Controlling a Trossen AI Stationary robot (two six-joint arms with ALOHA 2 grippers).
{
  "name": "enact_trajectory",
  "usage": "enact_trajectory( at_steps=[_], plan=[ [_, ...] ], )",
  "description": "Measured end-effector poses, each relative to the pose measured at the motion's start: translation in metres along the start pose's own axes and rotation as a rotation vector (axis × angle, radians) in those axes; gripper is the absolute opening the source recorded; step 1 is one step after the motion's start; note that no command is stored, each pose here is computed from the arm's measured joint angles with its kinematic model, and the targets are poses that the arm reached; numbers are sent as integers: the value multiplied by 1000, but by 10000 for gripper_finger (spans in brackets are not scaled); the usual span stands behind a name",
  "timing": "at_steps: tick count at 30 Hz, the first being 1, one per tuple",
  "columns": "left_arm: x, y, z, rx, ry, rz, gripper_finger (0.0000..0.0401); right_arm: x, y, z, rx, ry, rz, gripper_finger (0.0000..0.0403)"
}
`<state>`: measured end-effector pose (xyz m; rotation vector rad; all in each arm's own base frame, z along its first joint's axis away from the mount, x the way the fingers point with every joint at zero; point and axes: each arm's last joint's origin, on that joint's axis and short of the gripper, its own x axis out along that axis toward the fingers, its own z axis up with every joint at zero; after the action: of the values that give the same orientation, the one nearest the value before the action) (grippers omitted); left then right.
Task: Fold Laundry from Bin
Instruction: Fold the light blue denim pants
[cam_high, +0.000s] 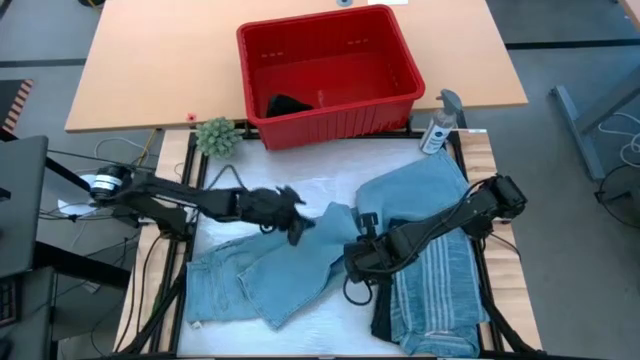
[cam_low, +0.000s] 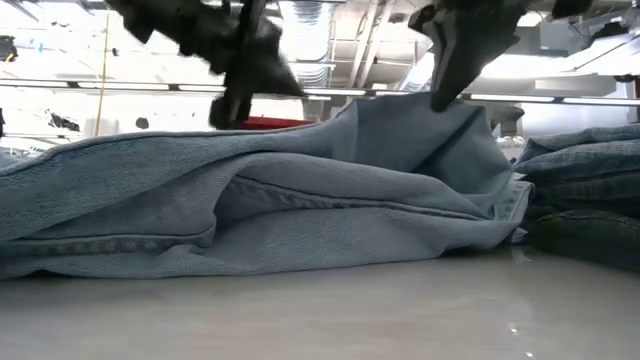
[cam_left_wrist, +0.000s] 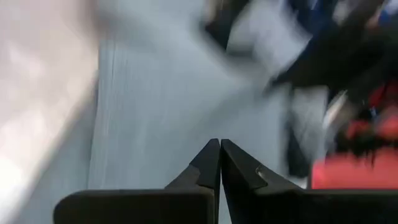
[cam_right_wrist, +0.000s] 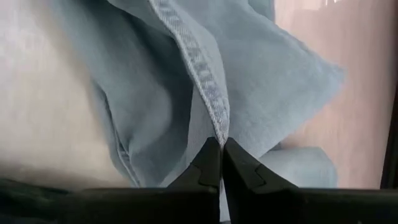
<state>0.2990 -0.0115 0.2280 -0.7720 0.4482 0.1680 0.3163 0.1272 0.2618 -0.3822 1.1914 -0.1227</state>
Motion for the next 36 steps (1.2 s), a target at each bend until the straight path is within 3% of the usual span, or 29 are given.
enact_trajectory(
  at_steps=[2, 4, 8, 13, 16, 23, 27, 36],
  plan=[
    [-7, -6, 14, 22, -124, -23, 1, 4, 1, -1, 3, -1, 0, 31],
    [-8, -1, 24, 22, -152, -56, 0, 7, 2, -1, 7, -11, 2, 29],
    [16, 21, 23, 15, -60, -76, 0, 7, 3, -1, 3, -16, 4, 27],
    [46, 33, 16, 9, -8, -194, 0, 7, 3, -1, -11, -16, 6, 30],
    [66, 45, 5, 6, 43, -170, 0, 7, 3, -1, -10, -16, 9, 28],
    [110, 69, 6, 53, 122, -70, 0, 8, 1, 2, 0, -40, 16, 29],
    [124, 74, 17, 79, 144, -38, 0, 8, 1, 3, 22, -43, 18, 27],
    [131, 103, 12, 64, 236, 55, 0, -2, 25, -3, 118, -48, 66, 30]
  ],
)
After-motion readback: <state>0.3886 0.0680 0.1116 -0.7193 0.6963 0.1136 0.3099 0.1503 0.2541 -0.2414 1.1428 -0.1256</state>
